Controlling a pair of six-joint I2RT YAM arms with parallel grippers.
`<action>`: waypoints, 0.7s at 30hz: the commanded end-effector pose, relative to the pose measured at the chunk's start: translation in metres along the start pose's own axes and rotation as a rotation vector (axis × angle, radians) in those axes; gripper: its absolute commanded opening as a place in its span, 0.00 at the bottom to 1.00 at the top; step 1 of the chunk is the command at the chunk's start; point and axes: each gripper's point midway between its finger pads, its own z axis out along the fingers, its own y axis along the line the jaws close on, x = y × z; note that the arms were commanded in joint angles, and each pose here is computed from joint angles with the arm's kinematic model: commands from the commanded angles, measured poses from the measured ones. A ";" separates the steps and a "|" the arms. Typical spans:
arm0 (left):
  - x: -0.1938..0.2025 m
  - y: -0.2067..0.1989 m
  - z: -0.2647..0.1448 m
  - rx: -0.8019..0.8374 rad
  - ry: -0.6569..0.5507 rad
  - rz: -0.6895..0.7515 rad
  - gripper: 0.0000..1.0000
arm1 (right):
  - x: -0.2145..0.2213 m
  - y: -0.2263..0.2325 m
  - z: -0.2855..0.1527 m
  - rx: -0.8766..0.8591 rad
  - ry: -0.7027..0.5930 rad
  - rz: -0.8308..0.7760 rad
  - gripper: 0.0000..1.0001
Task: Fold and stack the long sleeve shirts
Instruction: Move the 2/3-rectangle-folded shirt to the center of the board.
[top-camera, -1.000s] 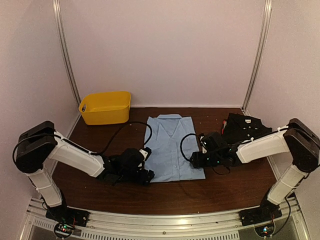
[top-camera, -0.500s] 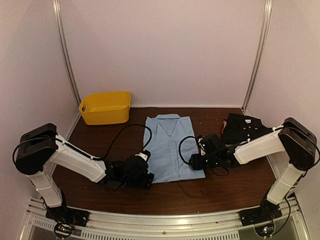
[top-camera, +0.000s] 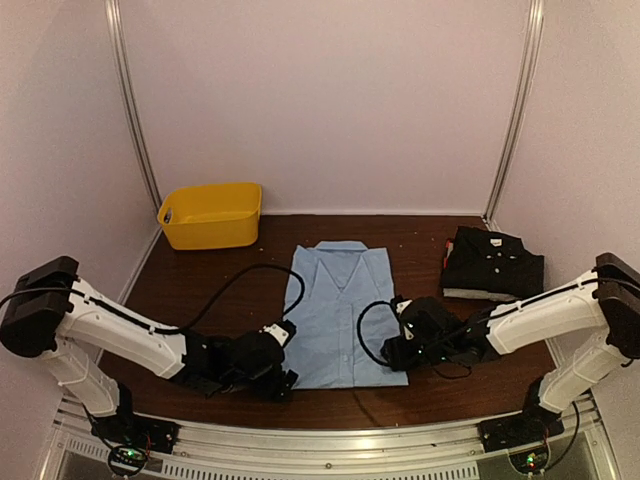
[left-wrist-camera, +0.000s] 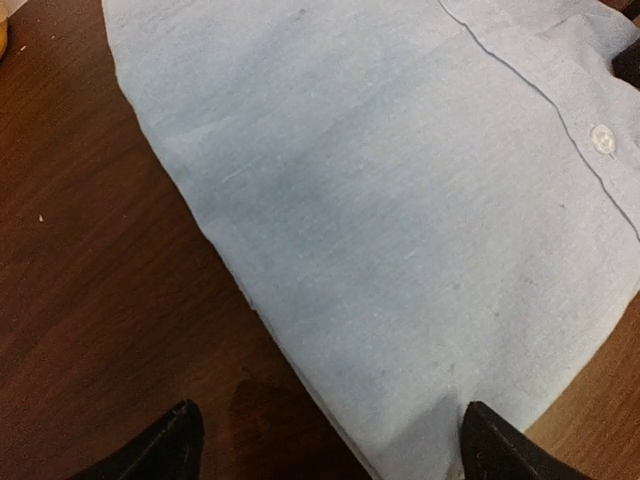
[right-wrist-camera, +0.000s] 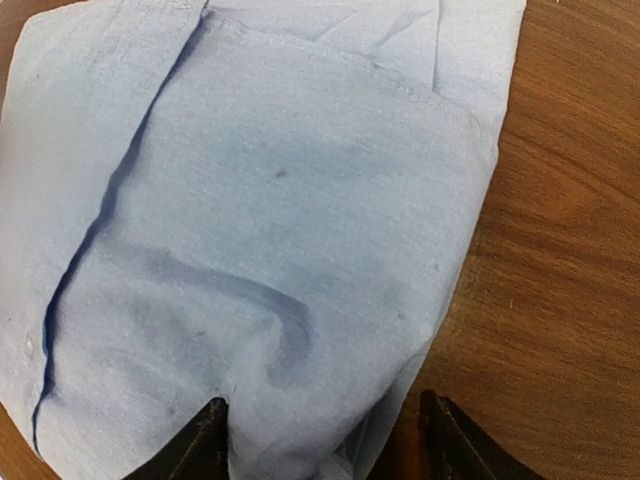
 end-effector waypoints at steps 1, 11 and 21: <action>-0.013 0.002 -0.027 0.044 -0.056 0.014 0.94 | 0.004 -0.019 -0.025 0.127 0.000 -0.035 0.67; -0.070 0.022 -0.097 0.109 -0.342 -0.101 0.98 | -0.006 0.034 -0.080 -0.026 -0.095 -0.229 0.84; -0.102 0.055 -0.116 0.132 -0.362 -0.166 0.98 | 0.028 0.088 -0.071 -0.052 0.024 -0.558 0.83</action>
